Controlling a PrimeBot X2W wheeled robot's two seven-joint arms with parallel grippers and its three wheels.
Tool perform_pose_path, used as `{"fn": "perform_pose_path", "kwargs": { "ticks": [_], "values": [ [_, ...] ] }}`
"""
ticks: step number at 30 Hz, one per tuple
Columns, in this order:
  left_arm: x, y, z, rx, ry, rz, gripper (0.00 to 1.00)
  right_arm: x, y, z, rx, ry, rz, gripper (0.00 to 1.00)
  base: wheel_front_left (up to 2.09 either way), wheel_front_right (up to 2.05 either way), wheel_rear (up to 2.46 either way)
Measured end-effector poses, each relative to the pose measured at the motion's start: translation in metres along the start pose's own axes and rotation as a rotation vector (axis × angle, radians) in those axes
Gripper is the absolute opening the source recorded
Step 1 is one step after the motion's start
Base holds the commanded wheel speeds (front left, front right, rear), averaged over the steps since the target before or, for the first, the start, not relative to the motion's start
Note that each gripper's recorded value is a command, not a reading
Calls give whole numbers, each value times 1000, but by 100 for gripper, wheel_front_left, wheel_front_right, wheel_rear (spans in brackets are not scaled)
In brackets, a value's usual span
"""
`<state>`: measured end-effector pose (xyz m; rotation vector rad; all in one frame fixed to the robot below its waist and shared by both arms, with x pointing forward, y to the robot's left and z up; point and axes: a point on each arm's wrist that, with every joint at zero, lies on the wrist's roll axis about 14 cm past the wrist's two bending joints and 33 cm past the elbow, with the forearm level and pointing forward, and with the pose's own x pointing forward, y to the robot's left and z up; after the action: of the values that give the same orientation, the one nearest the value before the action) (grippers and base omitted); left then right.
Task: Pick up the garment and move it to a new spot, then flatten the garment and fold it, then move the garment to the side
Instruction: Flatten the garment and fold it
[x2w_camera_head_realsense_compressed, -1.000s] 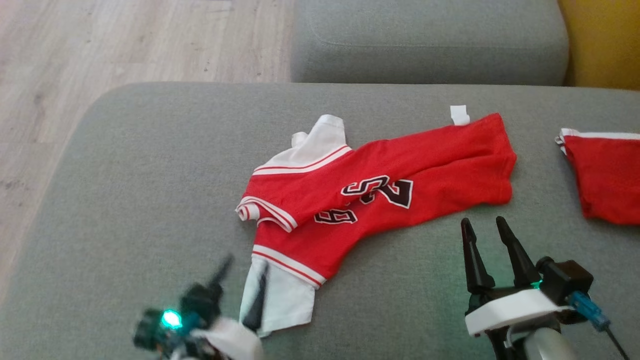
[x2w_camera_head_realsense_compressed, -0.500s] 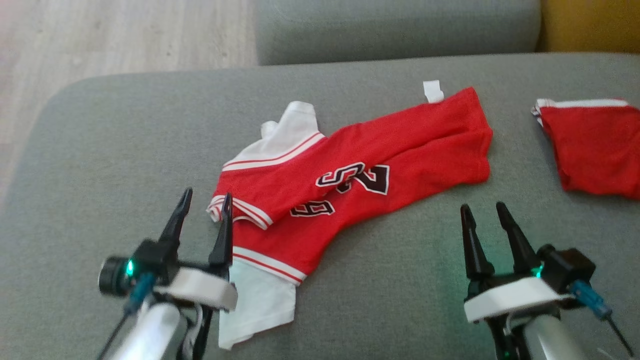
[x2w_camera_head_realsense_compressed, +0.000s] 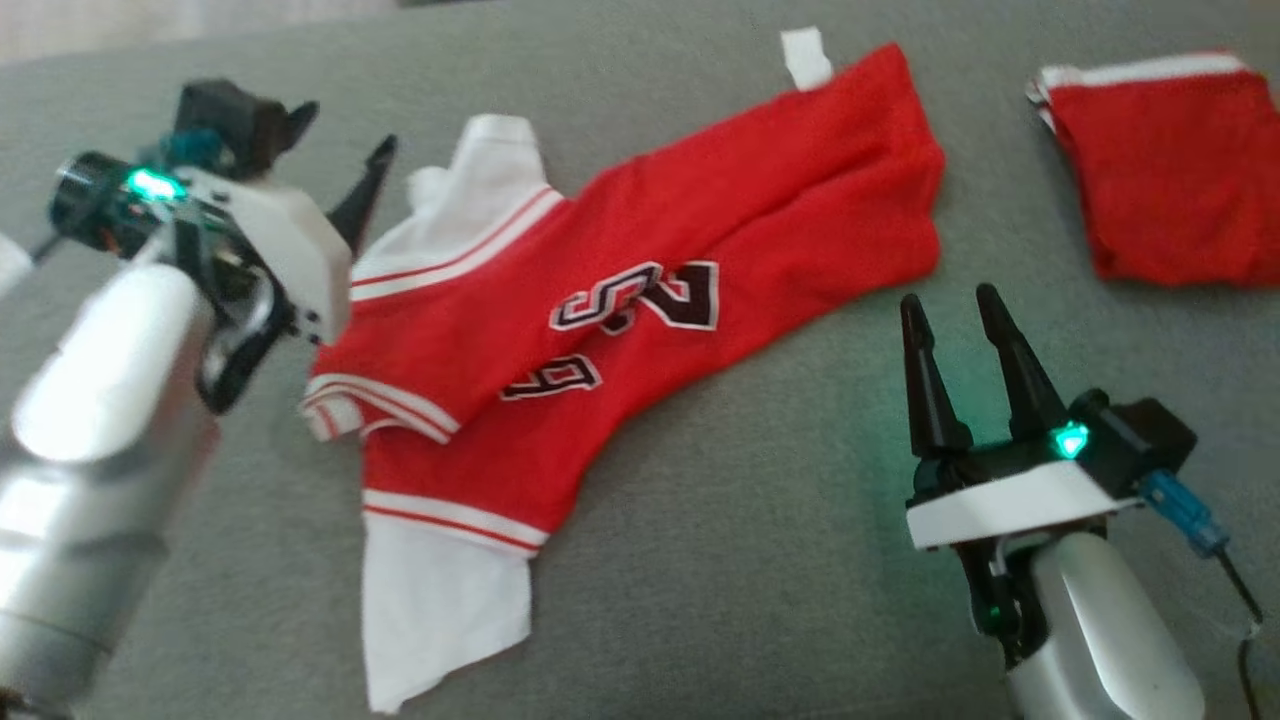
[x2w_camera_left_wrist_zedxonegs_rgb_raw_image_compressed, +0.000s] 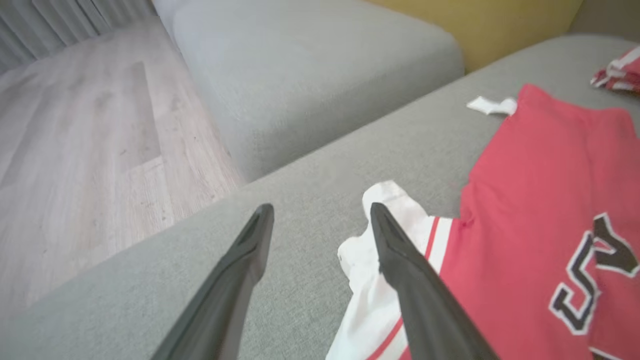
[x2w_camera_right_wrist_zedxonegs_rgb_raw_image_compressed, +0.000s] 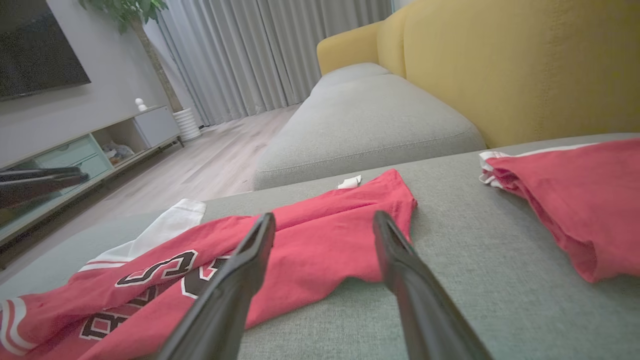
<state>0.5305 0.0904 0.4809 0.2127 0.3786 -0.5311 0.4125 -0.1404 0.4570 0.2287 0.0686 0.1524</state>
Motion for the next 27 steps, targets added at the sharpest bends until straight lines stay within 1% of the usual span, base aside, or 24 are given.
{"fn": "perform_pose_path", "kwargs": {
  "ticks": [2, 4, 8, 11, 16, 21, 22, 23, 24, 27],
  "values": [
    [15, 2, -15, 6, 102, -19, 100, 1, -7, -1, 8, 2, -18, 100, 0, 0, 0],
    [27, -8, -32, 32, 201, -70, 100, 0, -14, -5, 15, 13, -39, 100, 0, 0, 0],
    [42, -33, -59, 51, 329, -192, 100, -4, -29, -12, 20, 35, -85, 100, 0, 0, 0],
    [51, -41, -79, 72, 412, -252, 100, -9, -41, -17, 15, 52, -122, 100, 0, 0, 0],
    [64, -31, -87, 118, 444, -244, 100, -12, -49, -20, 17, 61, -147, 100, 0, 0, 0],
    [69, -40, -93, 112, 487, -284, 100, -12, -55, -17, 16, 54, -163, 100, 0, 0, 0],
    [69, -42, -94, 107, 500, -295, 81, -11, -56, -16, 14, 52, -164, 100, 0, 0, 0],
    [69, -44, -93, 94, 511, -305, 13, -11, -56, -16, 13, 52, -165, 100, 0, 0, 0],
    [69, -46, -93, 81, 519, -316, 0, -11, -56, -16, 13, 52, -167, 100, 0, 0, 0],
    [70, -51, -92, 83, 518, -340, 0, -12, -58, -17, 16, 55, -171, 100, 0, 0, 0]
  ]
}}
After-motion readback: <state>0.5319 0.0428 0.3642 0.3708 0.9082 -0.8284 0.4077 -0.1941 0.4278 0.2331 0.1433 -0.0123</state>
